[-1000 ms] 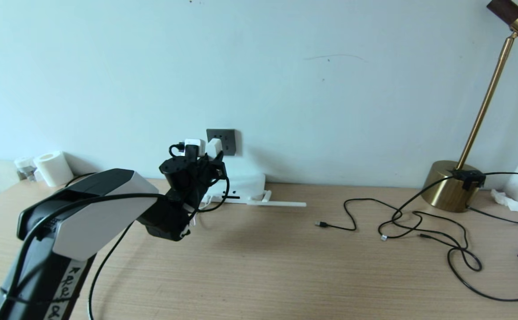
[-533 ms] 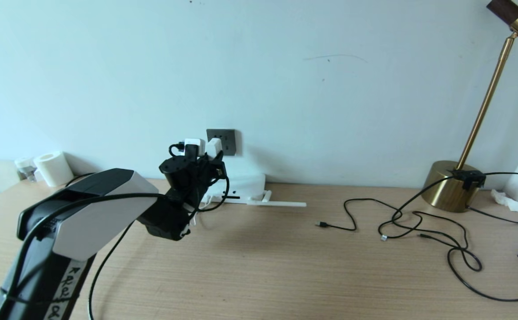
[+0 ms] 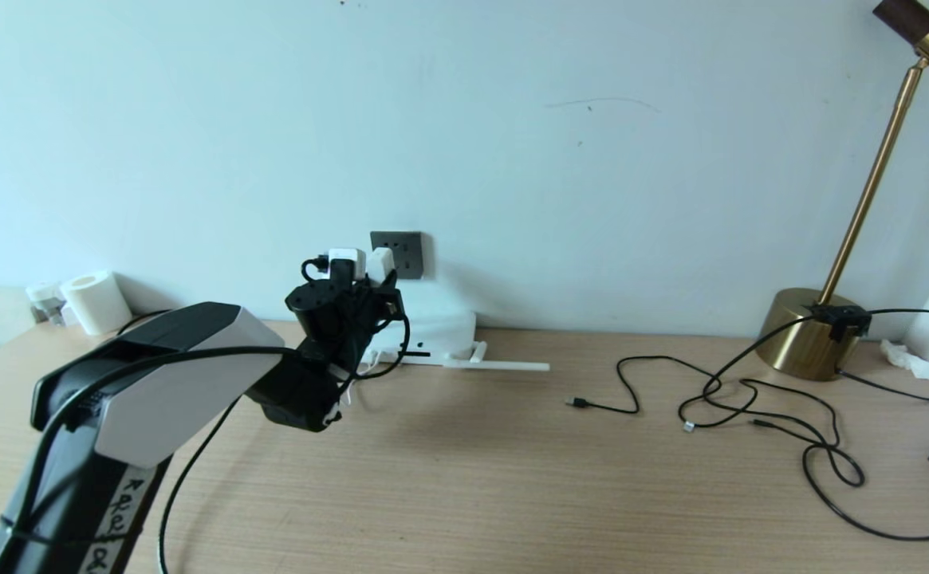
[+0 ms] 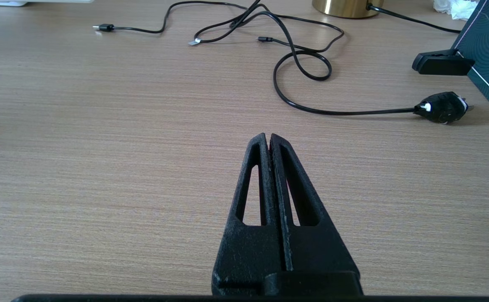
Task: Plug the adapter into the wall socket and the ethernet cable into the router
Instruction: Align plug and socket
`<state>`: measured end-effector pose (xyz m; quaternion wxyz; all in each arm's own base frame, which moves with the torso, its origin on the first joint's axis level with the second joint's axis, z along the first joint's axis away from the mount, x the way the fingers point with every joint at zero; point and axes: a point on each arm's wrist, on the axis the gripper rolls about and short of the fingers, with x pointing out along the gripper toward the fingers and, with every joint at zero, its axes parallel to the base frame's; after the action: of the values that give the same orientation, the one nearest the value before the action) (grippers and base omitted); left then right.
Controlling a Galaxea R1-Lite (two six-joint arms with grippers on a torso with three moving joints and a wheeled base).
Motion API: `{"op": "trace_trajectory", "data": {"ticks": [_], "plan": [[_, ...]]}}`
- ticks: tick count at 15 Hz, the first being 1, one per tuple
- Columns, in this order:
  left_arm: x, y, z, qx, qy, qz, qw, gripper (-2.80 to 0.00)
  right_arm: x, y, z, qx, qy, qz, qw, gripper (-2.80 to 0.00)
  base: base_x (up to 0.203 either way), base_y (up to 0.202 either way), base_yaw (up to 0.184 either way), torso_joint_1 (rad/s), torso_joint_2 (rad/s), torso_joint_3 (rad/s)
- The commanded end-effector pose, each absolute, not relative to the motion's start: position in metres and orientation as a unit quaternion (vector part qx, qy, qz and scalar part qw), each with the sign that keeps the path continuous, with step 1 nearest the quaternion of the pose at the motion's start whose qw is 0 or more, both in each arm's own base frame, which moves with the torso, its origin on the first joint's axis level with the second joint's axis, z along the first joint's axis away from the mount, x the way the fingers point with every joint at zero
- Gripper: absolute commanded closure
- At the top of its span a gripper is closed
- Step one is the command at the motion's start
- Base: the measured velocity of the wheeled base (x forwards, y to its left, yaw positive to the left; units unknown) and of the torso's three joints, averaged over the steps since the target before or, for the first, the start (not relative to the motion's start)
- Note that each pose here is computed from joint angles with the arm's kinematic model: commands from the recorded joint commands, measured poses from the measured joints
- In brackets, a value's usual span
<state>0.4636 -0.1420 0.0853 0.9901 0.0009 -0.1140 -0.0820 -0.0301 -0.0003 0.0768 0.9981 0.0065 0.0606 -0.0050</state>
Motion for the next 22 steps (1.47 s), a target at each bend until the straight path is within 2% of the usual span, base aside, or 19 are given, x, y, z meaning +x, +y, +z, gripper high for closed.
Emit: {"op": "trace_trajectory", "data": {"ticks": [1,22], "plan": [[0.4615,-0.1453,0.0880,-0.001,-0.119,-0.085,0.989,0.00,-0.0300,-0.0003,0.0767,0.007,0.062,-0.005,0.998,0.00,0.000,0.000,0.000,0.000,0.00,0.000],[0.4683,-0.1399,0.0817,0.003,-0.111,-0.082,0.990,0.00,-0.0300,-0.0003,0.0767,0.007,0.062,-0.005,0.998,0.00,0.000,0.000,0.000,0.000,0.00,0.000]]}}
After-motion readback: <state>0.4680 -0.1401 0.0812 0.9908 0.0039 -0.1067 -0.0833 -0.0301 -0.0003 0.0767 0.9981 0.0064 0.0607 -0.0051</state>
